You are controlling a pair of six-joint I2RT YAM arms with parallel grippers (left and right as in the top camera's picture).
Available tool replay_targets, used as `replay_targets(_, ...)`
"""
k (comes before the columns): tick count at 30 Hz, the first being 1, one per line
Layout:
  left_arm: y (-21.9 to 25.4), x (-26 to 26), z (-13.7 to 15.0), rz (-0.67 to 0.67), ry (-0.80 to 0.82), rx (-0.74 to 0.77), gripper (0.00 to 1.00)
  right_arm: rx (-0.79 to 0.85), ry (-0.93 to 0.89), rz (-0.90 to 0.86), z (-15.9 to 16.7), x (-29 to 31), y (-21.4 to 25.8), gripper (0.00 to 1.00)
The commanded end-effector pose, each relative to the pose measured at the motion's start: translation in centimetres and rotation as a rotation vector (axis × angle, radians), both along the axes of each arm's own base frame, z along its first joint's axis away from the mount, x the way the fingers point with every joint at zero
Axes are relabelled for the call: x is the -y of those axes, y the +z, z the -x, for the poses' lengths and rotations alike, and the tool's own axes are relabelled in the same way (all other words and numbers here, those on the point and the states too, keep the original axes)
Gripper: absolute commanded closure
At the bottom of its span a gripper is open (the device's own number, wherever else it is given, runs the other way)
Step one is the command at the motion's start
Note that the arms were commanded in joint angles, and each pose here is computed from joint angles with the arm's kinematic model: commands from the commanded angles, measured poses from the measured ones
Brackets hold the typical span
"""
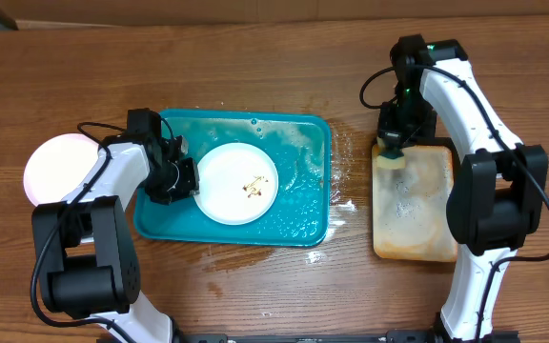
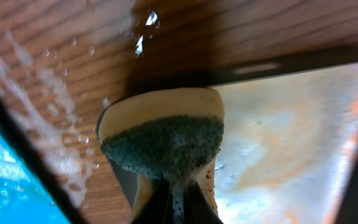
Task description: Clean dirty plates on tray and stack at the side
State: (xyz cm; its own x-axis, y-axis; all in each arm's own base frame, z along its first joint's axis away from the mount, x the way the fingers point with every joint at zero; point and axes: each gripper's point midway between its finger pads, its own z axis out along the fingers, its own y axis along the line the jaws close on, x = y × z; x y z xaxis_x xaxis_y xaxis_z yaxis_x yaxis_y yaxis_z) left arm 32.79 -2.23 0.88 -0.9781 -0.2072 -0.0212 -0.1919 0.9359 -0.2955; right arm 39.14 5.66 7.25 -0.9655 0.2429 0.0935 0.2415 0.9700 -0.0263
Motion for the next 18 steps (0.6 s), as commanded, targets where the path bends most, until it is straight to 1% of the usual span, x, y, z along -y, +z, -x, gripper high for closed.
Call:
replay_targets(1,-0.2,0.4,-0.4,0.010,0.007,0.001,0.96,0.102,-0.052,0.147,-0.9,2.2,2.9,0.96)
replay_targets(4,-0.1,0.4,-0.5,0.009,0.007,0.006,0.96,0.131,-0.040,0.208,-0.8,2.1,4.0,0.96)
replay_targets(7,-0.1,0.3,-0.6,0.009,0.007,0.009,0.96,0.214,-0.023,0.286,-0.7,1.4,6.5,0.96)
replay_targets(12,-0.2,0.2,-0.7,0.004,0.007,0.014,0.96,0.324,0.024,0.288,0.5,-1.4,9.8,0.96)
replay_targets(14,-0.2,0.3,-0.7,0.004,0.003,0.015,0.96,0.330,0.006,0.282,1.3,-1.7,10.1,0.96)
replay_targets(18,-0.2,0.3,-0.7,0.003,-0.011,0.019,0.96,0.275,-0.041,0.304,3.3,-0.6,8.1,0.96)
